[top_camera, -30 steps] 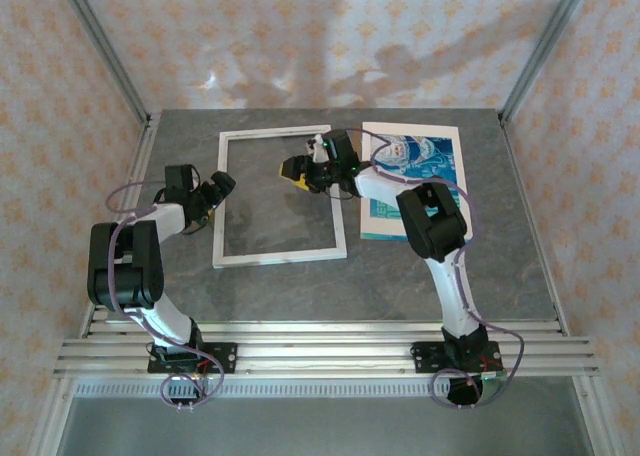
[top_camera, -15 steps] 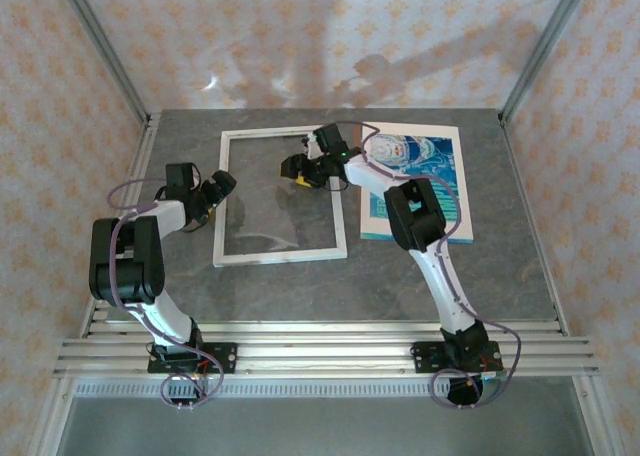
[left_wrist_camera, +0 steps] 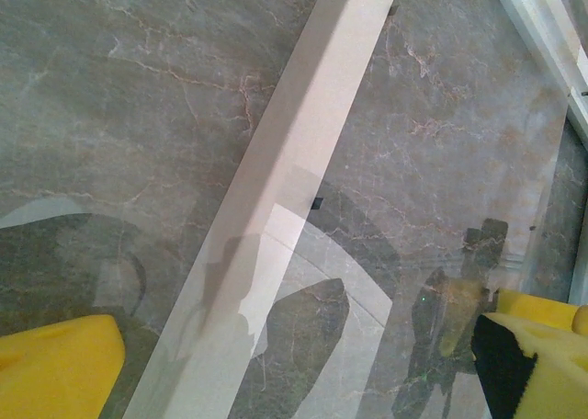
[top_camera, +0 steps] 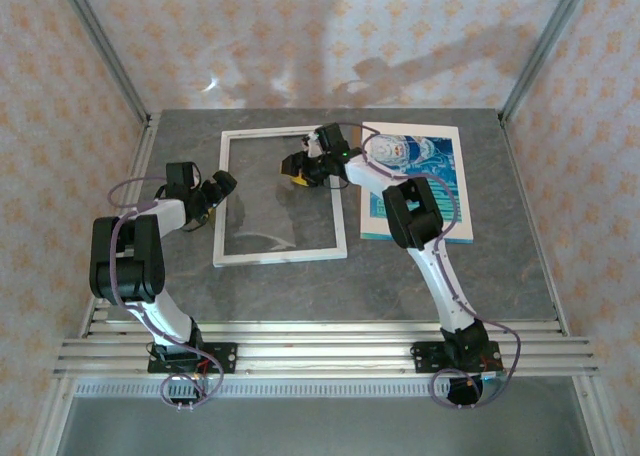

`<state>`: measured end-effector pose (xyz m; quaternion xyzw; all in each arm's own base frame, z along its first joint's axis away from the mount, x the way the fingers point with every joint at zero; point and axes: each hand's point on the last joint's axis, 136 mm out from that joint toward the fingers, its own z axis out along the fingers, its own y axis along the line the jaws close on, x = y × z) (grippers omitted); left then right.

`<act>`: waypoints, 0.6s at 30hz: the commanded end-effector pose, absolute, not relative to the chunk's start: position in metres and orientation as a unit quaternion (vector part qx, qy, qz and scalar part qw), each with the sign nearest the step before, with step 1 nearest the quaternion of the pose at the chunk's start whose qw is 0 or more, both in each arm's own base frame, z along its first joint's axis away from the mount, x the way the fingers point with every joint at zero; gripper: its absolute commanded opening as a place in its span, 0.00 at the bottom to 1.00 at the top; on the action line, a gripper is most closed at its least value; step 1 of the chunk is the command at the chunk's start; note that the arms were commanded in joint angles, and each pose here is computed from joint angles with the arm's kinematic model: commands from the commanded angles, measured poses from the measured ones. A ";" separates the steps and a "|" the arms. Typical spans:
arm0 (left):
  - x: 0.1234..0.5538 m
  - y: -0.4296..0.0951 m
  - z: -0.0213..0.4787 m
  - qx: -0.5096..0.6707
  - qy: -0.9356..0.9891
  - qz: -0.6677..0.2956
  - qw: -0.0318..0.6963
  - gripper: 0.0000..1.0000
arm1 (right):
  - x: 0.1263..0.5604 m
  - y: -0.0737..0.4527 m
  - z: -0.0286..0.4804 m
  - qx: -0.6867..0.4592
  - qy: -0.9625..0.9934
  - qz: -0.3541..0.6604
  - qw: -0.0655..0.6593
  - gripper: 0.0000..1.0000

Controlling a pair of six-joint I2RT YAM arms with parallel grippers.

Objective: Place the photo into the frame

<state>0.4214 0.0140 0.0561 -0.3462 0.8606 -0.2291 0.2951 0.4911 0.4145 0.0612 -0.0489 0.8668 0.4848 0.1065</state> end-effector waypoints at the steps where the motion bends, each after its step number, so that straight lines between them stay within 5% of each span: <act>1: 0.394 0.004 0.021 -0.360 0.880 -0.223 0.215 1.00 | 0.482 0.432 0.072 -0.057 0.843 0.527 0.085 0.53; 18: 0.396 0.004 0.024 -0.359 0.880 -0.224 0.216 1.00 | 0.474 0.427 0.132 -0.062 0.820 0.559 0.107 0.41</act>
